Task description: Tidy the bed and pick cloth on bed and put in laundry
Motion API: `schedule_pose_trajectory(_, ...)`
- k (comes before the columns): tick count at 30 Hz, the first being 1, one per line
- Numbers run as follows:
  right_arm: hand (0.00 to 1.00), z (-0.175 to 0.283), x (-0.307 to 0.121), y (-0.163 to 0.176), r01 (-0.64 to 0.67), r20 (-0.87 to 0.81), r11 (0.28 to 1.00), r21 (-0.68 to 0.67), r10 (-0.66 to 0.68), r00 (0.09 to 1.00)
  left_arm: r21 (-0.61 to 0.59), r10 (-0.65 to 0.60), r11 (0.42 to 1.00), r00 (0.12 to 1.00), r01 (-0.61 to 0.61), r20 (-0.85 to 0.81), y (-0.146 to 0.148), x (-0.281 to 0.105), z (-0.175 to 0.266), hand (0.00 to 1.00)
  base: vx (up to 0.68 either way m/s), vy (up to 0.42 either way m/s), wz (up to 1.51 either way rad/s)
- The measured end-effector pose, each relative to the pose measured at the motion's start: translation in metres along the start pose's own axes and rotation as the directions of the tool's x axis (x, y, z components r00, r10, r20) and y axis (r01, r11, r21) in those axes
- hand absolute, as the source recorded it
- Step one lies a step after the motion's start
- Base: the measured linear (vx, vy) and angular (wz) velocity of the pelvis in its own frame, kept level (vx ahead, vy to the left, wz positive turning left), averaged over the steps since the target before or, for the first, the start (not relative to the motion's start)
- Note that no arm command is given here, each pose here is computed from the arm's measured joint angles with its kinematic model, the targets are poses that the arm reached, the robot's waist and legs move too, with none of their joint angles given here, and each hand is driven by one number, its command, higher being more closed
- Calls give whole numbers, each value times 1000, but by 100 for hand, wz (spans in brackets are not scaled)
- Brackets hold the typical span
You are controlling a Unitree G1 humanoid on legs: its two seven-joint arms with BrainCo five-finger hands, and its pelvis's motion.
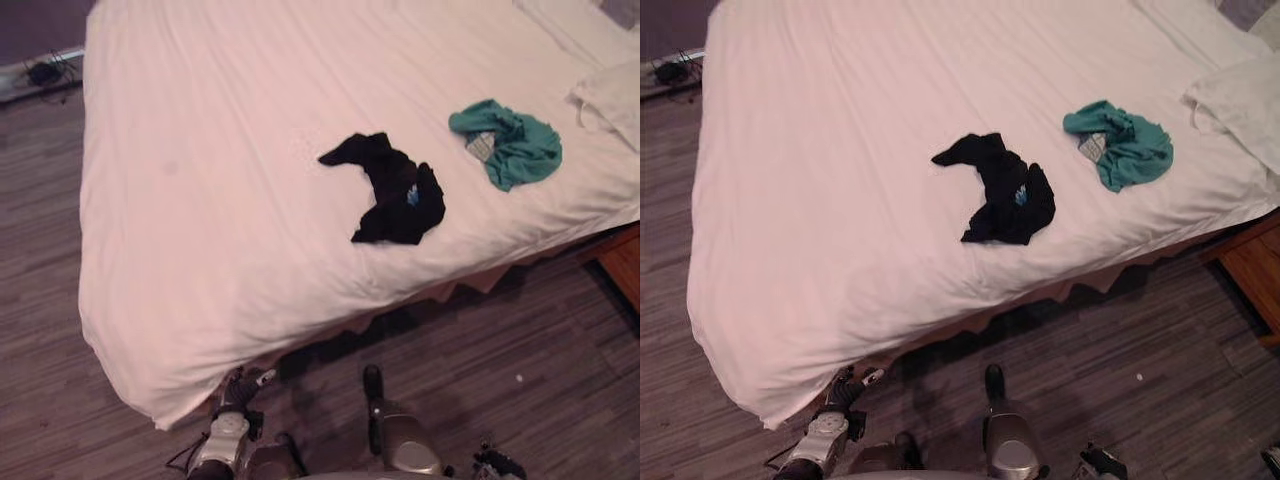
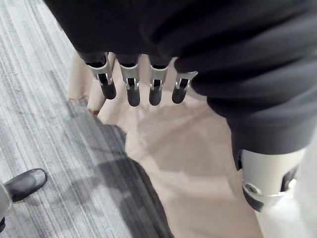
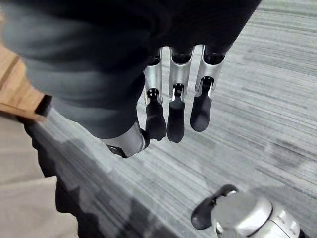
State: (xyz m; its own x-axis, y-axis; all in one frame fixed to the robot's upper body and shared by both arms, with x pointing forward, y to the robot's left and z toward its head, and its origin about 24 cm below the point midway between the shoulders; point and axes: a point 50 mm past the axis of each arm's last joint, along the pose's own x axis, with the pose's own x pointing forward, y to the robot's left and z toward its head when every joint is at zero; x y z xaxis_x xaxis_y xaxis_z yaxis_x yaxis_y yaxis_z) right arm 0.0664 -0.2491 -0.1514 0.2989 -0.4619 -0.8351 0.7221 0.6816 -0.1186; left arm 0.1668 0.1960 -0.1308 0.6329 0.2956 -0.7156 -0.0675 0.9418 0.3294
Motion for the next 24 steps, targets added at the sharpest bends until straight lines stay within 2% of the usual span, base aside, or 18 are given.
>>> schedule_pose_trajectory(5, 0, -3, 0, 10, -23, -22, 998, -56, 22, 1000, 78, -49, 996, 997, 54, -64, -10, -6, -20, 0, 54, 21, -56)
schedule_pose_trajectory(6, 0, -7, 0, 14, -31, -40, 997, -73, 28, 999, 130, -57, 989, 994, 69, -92, -10, -7, -27, 0, 234, -14, -114)
schedule_pose_trajectory(12, 0, -8, 1, 20, -50, -52, 988, -147, 42, 998, 222, -103, 968, 993, 115, -63, -19, -4, -16, 0, 191, -93, -137)
schedule_pose_trajectory(14, 0, -7, 0, 26, -79, -39, 976, -205, 73, 997, 237, -114, 964, 992, 122, -47, -22, -4, -13, 0, 337, -174, -260)
schedule_pose_trajectory(17, 0, -5, 1, 33, -100, -34, 962, -256, 94, 995, 234, -112, 964, 992, 123, -59, -23, -6, -18, 0, 203, -33, -224)
schedule_pose_trajectory(19, 0, -10, 0, 30, -105, -53, 946, -308, 93, 994, 180, -122, 975, 990, 133, -71, -31, -13, -27, 0, 218, 63, -251)
schedule_pose_trajectory(24, 0, -4, 1, 32, -108, -33, 924, -366, 104, 994, 82, -75, 994, 997, 76, -26, -30, -14, -20, 0, 176, 166, -187)
